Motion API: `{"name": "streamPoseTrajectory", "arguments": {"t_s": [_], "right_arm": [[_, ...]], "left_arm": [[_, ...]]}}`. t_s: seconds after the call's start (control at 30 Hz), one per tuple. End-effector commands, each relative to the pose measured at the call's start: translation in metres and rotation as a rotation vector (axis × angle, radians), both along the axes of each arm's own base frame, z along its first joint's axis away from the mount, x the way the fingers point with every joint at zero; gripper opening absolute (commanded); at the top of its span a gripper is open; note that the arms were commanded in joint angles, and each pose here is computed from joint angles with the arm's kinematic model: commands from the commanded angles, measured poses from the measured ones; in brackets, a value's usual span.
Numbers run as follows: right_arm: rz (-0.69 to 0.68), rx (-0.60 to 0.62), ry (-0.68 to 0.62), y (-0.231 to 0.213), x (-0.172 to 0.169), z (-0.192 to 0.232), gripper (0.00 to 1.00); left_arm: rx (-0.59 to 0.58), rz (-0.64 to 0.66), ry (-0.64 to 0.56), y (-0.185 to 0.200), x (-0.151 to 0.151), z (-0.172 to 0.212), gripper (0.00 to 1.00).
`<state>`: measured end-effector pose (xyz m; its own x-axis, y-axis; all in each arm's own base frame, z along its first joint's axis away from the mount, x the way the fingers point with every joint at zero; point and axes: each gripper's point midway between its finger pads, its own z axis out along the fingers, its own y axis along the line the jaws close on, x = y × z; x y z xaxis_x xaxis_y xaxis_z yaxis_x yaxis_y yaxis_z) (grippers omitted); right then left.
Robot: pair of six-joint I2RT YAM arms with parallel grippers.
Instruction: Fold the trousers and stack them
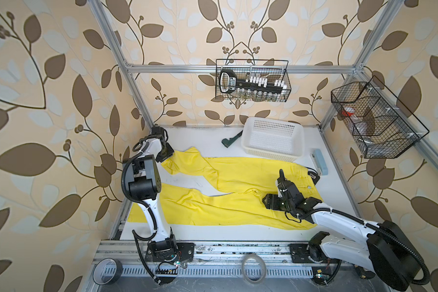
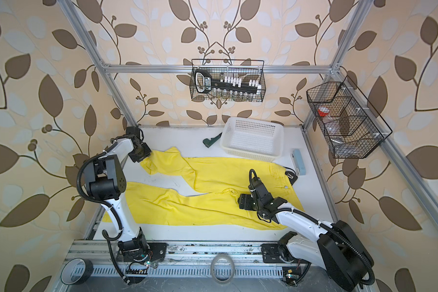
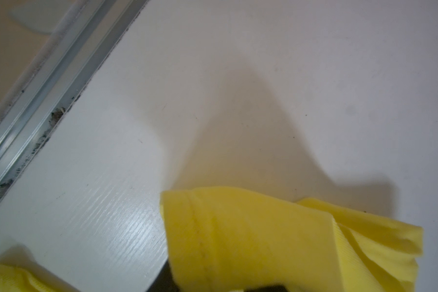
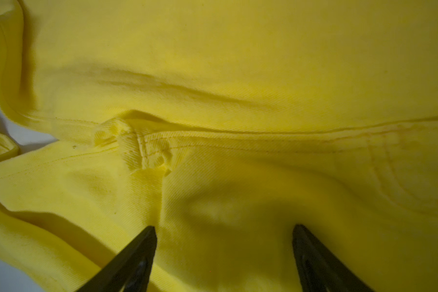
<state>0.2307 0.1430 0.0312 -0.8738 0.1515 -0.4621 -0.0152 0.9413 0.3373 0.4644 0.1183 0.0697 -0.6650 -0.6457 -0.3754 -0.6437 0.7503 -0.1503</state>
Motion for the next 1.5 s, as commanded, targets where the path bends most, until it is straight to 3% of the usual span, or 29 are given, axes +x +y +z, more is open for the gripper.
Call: {"name": "streamPoseTrajectory", "arguments": {"t_s": [0.0, 0.13, 0.23, 0.4, 0.77, 0.83, 0.9, 0.97, 1.13, 1.47], "right_arm": [[0.003, -0.011, 0.058, -0.003, -0.012, -0.015, 0.85], [-0.002, -0.011, 0.054, -0.004, -0.010, -0.014, 0.85], [0.009, 0.013, 0.031, 0.002, -0.005, -0.005, 0.85], [0.037, 0.050, -0.043, 0.014, 0.008, 0.029, 0.85], [0.071, 0.067, -0.138, 0.023, 0.023, 0.087, 0.85], [0.071, 0.070, -0.144, 0.024, 0.025, 0.090, 0.85], [0.077, 0.070, -0.148, 0.025, 0.027, 0.093, 0.85], [0.079, 0.065, -0.149, 0.026, 0.029, 0.094, 0.85], [0.078, 0.054, -0.156, 0.028, 0.038, 0.092, 0.85], [0.084, 0.015, -0.130, 0.025, 0.052, 0.078, 0.85]], "left_arm": [[0.021, -0.019, -0.015, 0.009, 0.009, 0.005, 0.34], [0.019, -0.044, -0.071, 0.008, 0.023, 0.010, 0.44], [-0.055, -0.056, -0.092, -0.003, 0.033, 0.007, 0.45], [-0.178, -0.038, -0.014, -0.020, 0.026, -0.007, 0.44], [-0.234, -0.032, 0.061, -0.029, 0.010, -0.035, 0.28], [-0.239, -0.037, 0.060, -0.030, 0.010, -0.037, 0.20], [-0.248, -0.049, 0.060, -0.032, 0.012, -0.037, 0.04], [-0.246, -0.060, 0.058, -0.032, 0.013, -0.032, 0.00], [-0.128, -0.108, 0.091, -0.018, 0.004, 0.010, 0.00], [0.215, -0.288, 0.254, 0.012, -0.068, 0.094, 0.00]]}}
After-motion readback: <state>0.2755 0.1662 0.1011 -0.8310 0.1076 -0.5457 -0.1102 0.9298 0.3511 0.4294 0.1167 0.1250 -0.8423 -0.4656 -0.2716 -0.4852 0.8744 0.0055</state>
